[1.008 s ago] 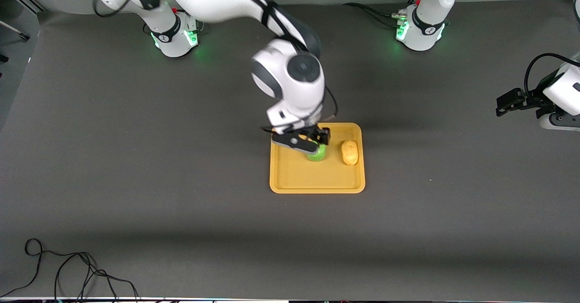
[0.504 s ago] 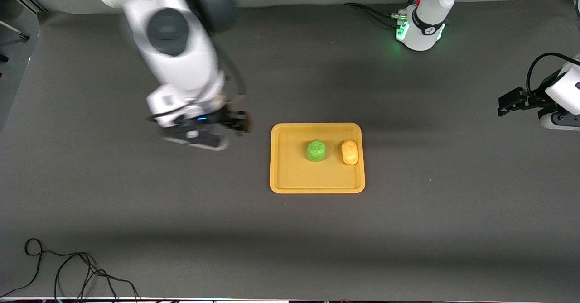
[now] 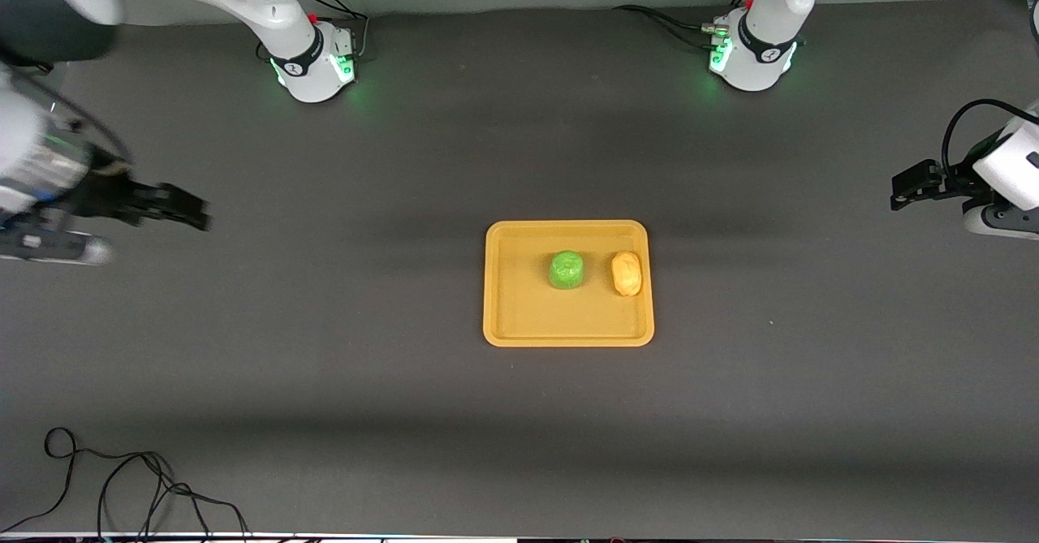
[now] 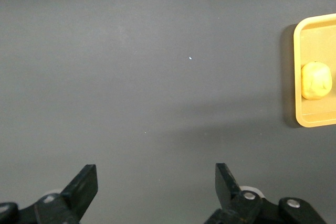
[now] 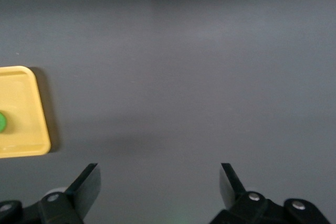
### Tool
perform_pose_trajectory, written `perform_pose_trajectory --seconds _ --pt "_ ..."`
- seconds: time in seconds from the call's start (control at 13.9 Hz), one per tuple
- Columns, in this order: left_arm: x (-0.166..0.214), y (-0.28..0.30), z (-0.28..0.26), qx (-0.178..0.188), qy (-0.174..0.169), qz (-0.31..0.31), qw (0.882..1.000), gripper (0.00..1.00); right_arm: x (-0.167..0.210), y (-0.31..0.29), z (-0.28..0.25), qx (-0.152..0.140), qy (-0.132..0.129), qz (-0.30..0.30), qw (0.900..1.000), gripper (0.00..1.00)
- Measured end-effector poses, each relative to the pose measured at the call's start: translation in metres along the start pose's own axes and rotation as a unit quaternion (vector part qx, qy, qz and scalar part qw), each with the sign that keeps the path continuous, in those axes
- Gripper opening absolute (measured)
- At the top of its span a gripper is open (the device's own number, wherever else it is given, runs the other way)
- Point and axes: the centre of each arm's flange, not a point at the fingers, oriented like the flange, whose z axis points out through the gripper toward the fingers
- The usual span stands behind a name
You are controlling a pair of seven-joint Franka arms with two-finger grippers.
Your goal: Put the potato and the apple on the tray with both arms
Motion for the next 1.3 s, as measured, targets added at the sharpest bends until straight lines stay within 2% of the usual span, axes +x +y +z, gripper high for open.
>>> perform_pose_trajectory --seconds 0.29,0.86,1.3 --pt "0.001 0.004 -0.003 0.001 0.003 0.003 1.000 1.00 -0.001 0.049 -0.001 0.003 0.000 0.010 1.000 1.00" --pt "0.002 0.005 -0.011 0.001 0.008 0.004 1.000 1.00 0.001 0.047 0.000 0.005 0.002 0.007 1.000 1.00" --pt "0.000 0.007 -0.005 -0.010 -0.013 -0.004 1.000 1.00 0.001 0.045 0.000 0.006 0.002 0.005 1.000 1.00"
